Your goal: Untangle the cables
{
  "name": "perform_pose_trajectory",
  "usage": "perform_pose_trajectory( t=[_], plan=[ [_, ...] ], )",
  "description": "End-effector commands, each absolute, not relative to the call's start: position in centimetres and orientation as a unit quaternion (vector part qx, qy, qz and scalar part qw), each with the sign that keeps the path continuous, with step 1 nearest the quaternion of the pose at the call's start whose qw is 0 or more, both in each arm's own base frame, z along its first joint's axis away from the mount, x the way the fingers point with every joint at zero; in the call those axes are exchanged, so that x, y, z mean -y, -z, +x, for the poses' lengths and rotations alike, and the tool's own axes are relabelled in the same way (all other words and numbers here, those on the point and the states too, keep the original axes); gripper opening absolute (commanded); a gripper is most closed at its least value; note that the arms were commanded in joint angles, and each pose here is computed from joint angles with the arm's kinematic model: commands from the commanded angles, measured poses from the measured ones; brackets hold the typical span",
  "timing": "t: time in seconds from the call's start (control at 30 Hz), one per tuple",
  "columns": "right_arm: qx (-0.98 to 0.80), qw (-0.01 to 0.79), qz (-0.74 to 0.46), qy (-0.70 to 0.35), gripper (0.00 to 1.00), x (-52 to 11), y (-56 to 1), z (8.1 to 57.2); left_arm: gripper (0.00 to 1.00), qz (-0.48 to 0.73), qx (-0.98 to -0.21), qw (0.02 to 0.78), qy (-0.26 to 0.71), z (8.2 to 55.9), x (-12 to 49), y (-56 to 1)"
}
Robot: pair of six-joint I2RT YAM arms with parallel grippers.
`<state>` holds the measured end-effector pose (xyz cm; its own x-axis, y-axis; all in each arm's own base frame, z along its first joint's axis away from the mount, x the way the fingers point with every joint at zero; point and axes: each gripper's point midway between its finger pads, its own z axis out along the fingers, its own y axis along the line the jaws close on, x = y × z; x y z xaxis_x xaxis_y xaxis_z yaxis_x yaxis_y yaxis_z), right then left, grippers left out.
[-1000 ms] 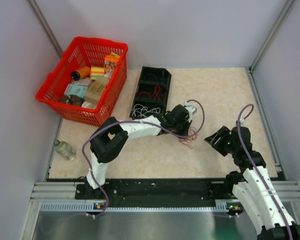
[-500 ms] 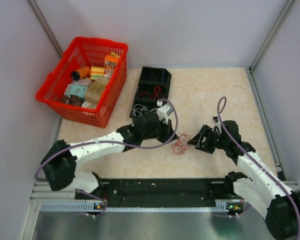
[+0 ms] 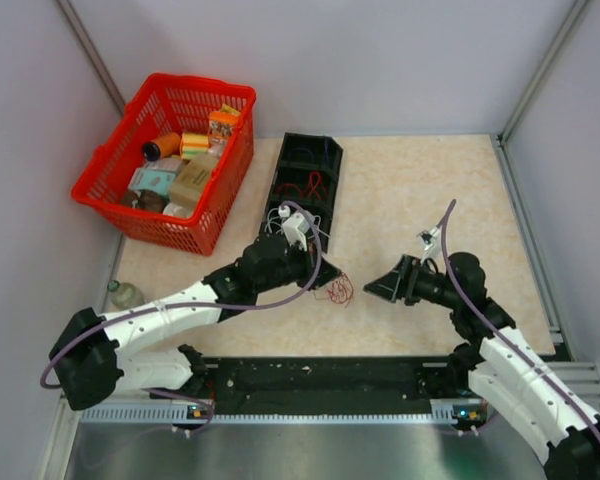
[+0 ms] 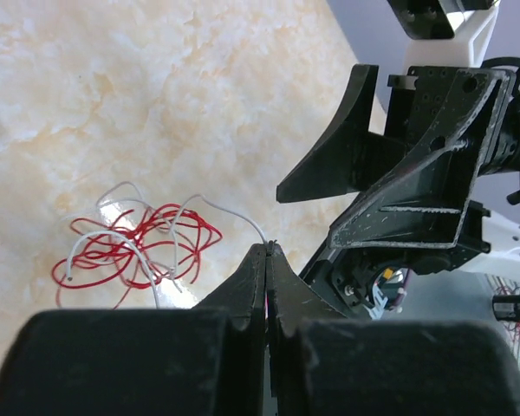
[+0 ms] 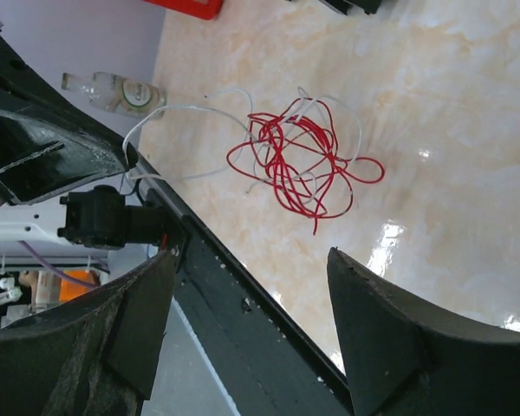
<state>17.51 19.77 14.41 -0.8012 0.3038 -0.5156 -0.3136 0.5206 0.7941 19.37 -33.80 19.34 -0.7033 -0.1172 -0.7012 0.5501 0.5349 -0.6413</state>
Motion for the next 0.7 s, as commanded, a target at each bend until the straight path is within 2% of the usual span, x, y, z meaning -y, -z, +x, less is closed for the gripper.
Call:
perform_pose_trajectory(
  t=[0.0, 0.23, 0.33, 0.43, 0.53, 0.67],
  plan=[
    [-0.788, 0.350, -0.055, -0.503, 0.71, -20.7, -16.5, 17.9, 0.00, 0.123, -0.765, 0.384, 0.503, 19.6, 34.0, -22.7],
    [-0.827, 0.340, -0.071, -0.443, 0.66, -21.8, -14.1, 19.9, 0.00, 0.125, -0.753, 0.387, 0.518, 19.1, 33.8, -24.5],
    [-0.829, 0.356, -0.079, -0.425, 0.61, -22.5, -13.8, 21.3, 0.00, 0.127, -0.749, 0.390, 0.520, 18.9, 33.5, -25.2],
    [-0.842, 0.376, -0.074, -0.379, 0.60, -21.9, -13.2, 22.6, 0.00, 0.127, -0.747, 0.394, 0.521, 18.8, 33.3, -25.7],
    [-0.815, 0.401, -0.096, -0.407, 0.59, -23.0, -14.7, 22.8, 0.00, 0.129, -0.741, 0.398, 0.526, 18.5, 33.1, -26.4],
    [-0.755, 0.417, -0.147, -0.485, 0.47, -25.3, -16.9, 21.5, 0.00, 0.138, -0.728, 0.402, 0.539, 18.0, 33.1, -27.9]
  ],
)
